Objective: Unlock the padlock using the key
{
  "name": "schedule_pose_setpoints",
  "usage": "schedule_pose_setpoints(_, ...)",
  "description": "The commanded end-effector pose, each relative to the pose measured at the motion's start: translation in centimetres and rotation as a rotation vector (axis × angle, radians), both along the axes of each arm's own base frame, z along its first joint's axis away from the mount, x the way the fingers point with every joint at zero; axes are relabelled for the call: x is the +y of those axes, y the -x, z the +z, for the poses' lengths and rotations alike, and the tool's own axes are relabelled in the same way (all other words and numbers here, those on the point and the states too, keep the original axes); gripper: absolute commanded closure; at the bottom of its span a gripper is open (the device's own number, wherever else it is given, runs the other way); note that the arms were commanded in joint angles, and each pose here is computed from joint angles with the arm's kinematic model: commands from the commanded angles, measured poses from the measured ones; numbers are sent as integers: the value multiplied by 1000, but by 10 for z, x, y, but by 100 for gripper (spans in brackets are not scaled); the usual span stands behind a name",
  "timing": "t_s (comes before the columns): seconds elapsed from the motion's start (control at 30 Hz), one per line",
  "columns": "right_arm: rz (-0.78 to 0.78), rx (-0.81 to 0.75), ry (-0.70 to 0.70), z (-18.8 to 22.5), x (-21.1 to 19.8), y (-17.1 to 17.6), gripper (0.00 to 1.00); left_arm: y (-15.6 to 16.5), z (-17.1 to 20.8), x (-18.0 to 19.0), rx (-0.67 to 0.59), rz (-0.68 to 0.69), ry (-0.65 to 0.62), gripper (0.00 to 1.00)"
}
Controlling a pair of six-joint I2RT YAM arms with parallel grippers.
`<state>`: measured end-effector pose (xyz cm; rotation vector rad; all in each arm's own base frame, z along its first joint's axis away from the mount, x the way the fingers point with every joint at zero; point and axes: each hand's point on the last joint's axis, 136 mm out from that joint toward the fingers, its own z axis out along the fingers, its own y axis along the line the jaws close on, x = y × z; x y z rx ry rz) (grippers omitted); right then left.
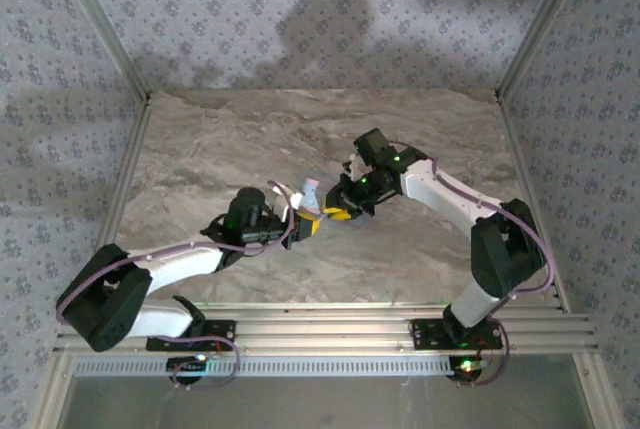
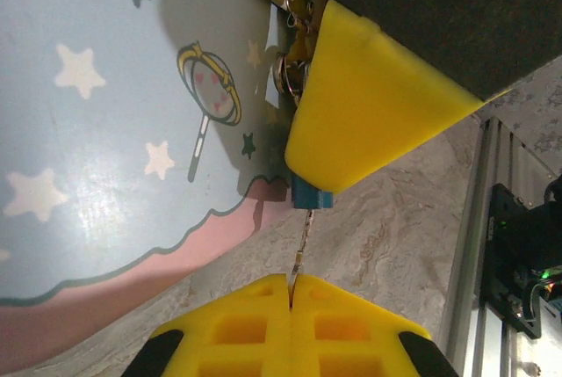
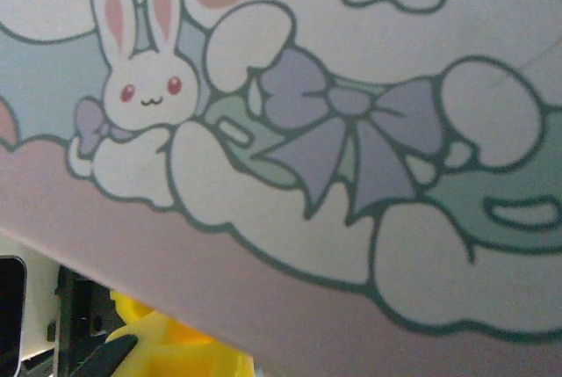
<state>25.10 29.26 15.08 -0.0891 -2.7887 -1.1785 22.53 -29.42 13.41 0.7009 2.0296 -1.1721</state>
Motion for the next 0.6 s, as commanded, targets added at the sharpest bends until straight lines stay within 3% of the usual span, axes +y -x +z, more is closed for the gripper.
schedule_pose_setpoints(0.0,35,-16,-10,11,5,2,100,-7,27,-3,-16,-12,56,100)
schedule_pose_setpoints(0.57,63,-3,-9,14,14,5,100,-11,33,-1,36,0,44,100)
